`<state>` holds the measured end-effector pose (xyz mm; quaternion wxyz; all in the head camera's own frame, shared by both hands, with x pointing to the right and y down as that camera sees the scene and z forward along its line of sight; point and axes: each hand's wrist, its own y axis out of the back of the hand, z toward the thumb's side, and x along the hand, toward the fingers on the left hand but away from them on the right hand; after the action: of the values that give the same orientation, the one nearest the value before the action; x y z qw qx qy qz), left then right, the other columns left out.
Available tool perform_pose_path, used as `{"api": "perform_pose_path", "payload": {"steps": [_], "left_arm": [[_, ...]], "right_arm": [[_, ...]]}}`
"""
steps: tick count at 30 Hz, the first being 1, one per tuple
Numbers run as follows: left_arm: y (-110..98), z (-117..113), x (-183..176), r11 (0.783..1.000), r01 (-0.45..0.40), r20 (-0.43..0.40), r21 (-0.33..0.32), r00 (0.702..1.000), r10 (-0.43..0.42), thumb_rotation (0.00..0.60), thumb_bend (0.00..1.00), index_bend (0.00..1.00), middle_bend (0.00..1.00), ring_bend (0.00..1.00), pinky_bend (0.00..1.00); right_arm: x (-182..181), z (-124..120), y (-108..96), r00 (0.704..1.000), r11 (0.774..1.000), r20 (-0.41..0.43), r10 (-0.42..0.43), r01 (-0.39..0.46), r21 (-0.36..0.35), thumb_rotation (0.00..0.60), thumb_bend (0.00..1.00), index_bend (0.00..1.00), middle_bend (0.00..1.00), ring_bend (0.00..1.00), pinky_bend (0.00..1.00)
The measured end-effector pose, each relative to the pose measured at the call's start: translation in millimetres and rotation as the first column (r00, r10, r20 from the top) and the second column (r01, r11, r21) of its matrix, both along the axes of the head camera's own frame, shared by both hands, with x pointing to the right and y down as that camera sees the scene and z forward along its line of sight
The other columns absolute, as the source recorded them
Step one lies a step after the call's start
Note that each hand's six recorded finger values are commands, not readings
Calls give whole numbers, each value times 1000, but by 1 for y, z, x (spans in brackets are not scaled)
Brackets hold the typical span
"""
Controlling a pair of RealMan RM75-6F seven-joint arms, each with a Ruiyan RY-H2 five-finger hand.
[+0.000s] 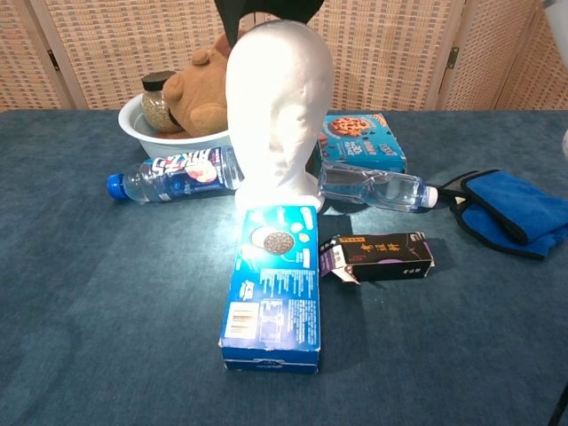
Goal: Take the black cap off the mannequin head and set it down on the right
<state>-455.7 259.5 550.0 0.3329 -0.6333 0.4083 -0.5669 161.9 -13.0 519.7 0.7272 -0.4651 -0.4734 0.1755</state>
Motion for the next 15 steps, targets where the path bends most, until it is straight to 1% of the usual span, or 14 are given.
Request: {"api": "perform_pose_path", "payload": {"steps": [3,5,7,11,15], "left_arm": [[0,-1,0,1000,1,2,1,1000,-1,600,311,96,0,0,0],[0,-1,0,1000,-1,3,1,1000,1,600,311,96,0,0,0],[0,-1,2,1000,-5,2,1,1000,5,600,311,96,0,0,0],[-1,-1,5,1000,-11,-1,3,1000,11,600,311,96,0,0,0],[0,-1,7,1000,-15,0,1,1000,15,600,311,96,0,0,0]], "right_arm": [[19,-9,1,1000,999,14,22,-22,30,600,551,758,467,256,165],[28,-13,5,999,999,28,36,-37,38,600,551,758,468,256,164],[40,-18,4,998,997,28,55,-56,45,600,551,758,467,256,164],[63,-26,4,996,994,7,91,-91,61,600,552,758,467,256,164],[83,-26,6,992,991,-20,122,-120,55,600,552,758,467,256,164]]}}
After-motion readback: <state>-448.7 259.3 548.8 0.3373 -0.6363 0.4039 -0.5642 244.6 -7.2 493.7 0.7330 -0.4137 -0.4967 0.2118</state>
